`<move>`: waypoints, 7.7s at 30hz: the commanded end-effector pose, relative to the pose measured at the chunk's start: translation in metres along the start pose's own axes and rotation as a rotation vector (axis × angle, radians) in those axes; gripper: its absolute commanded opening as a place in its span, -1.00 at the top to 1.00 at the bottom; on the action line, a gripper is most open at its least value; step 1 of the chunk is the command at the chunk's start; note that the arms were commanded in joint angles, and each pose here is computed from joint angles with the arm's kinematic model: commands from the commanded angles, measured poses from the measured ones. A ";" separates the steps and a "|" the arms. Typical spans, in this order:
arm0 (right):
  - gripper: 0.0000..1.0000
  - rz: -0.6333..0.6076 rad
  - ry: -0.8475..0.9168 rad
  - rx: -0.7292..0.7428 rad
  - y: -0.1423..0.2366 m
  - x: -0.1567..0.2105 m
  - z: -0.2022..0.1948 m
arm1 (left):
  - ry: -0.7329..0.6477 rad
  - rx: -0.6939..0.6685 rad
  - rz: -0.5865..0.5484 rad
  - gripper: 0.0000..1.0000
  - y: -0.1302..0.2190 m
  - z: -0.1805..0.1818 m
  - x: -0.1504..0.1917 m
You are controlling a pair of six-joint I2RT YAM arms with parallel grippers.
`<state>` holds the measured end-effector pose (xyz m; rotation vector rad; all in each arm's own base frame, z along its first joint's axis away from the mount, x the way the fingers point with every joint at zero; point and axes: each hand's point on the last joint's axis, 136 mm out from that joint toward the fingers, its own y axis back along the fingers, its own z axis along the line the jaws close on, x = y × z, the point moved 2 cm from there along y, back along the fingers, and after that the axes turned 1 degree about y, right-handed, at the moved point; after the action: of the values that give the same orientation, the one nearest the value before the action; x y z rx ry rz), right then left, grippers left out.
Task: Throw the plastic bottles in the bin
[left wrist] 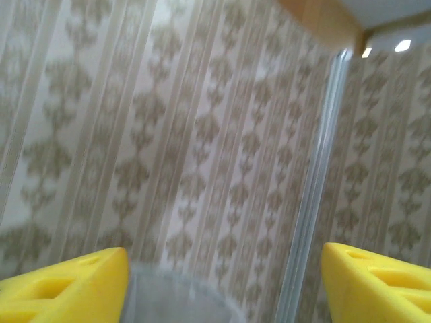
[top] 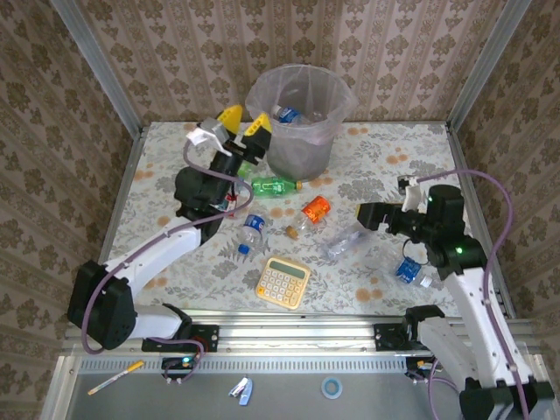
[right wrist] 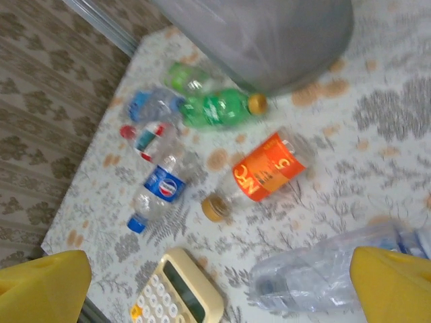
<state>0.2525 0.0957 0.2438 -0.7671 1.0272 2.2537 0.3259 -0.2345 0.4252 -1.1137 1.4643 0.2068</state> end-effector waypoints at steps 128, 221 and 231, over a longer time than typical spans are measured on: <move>0.22 0.432 -0.336 0.254 -0.127 0.056 -0.121 | 0.254 -0.388 1.328 -0.98 0.079 -0.037 0.348; -1.00 -0.224 0.138 0.015 0.052 -0.023 0.016 | -0.137 -0.237 0.681 -1.00 -0.116 0.054 0.083; -1.00 -0.177 0.019 0.105 0.051 -0.011 -0.002 | -0.091 -0.210 0.465 -1.00 -0.069 0.018 -0.020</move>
<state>0.2318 0.0698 0.2775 -0.8979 0.9856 2.0491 0.4095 -0.2642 0.4243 -0.7940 1.6616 0.8645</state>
